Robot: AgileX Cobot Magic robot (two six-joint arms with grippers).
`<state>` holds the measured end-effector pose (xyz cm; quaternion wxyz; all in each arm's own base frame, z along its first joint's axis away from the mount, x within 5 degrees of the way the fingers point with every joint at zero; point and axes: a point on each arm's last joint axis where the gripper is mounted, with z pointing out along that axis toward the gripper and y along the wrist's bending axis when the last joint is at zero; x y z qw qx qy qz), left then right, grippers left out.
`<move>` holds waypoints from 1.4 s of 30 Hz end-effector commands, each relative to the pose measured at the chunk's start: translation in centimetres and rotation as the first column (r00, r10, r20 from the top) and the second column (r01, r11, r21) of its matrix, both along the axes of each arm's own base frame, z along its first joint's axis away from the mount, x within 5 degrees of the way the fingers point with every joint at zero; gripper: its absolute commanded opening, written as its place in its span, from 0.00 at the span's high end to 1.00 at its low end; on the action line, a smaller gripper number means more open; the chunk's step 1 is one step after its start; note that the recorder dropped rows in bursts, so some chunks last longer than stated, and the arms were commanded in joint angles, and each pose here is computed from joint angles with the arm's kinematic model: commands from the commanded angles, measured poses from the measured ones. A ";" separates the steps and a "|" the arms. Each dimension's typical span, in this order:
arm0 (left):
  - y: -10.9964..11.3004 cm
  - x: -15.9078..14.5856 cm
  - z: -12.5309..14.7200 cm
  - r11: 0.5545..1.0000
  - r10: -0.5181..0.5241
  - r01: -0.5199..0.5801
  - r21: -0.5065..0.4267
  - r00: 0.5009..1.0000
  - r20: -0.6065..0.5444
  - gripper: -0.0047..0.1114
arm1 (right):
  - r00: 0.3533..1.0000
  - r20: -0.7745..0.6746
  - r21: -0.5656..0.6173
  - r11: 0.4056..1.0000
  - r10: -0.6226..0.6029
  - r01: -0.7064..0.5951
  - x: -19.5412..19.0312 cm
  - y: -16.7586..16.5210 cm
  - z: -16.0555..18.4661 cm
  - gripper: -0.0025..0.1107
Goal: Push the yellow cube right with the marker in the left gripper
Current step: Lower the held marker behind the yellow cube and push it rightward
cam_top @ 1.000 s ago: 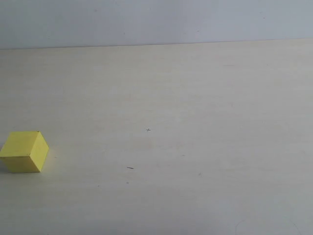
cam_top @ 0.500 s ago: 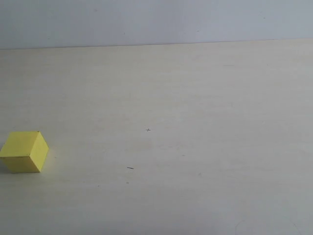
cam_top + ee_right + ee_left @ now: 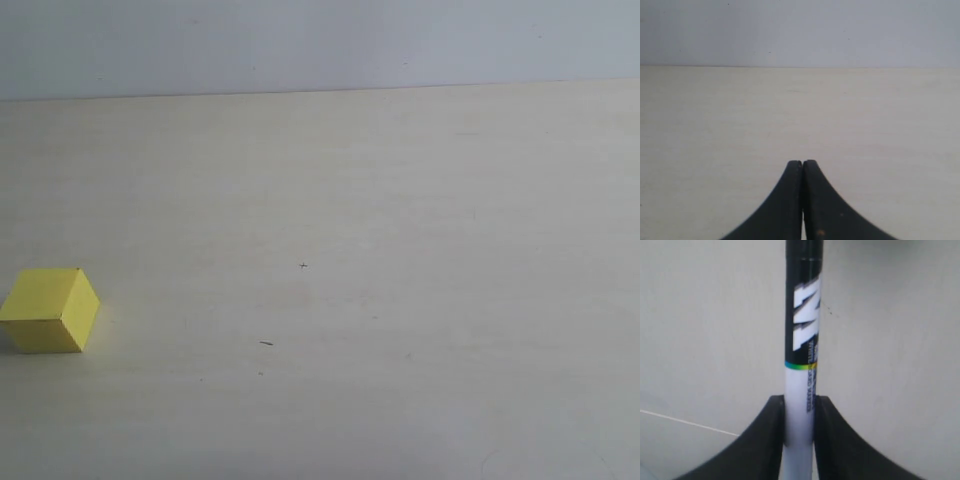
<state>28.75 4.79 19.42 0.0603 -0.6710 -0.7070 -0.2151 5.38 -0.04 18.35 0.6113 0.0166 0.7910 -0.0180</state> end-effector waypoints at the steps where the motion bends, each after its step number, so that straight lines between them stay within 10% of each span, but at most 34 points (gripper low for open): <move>1: 0.2 0.0 -0.3 0.995 0.018 -0.016 -0.101 1.000 0.022 0.96 | 1.000 0.004 0.001 1.000 -0.006 0.006 0.0 0.0 -0.1 0.98; 27: 1.9 0.5 -5.5 0.954 -0.014 0.018 -0.300 1.000 0.018 0.96 | 1.000 0.004 0.001 1.000 -0.006 0.006 0.0 0.0 -0.1 0.98; 42: 2.9 -0.9 -5.2 0.984 -0.045 0.026 -0.176 0.994 -0.102 0.96 | 1.000 0.004 0.001 1.000 -0.006 0.006 0.0 0.0 -0.1 0.98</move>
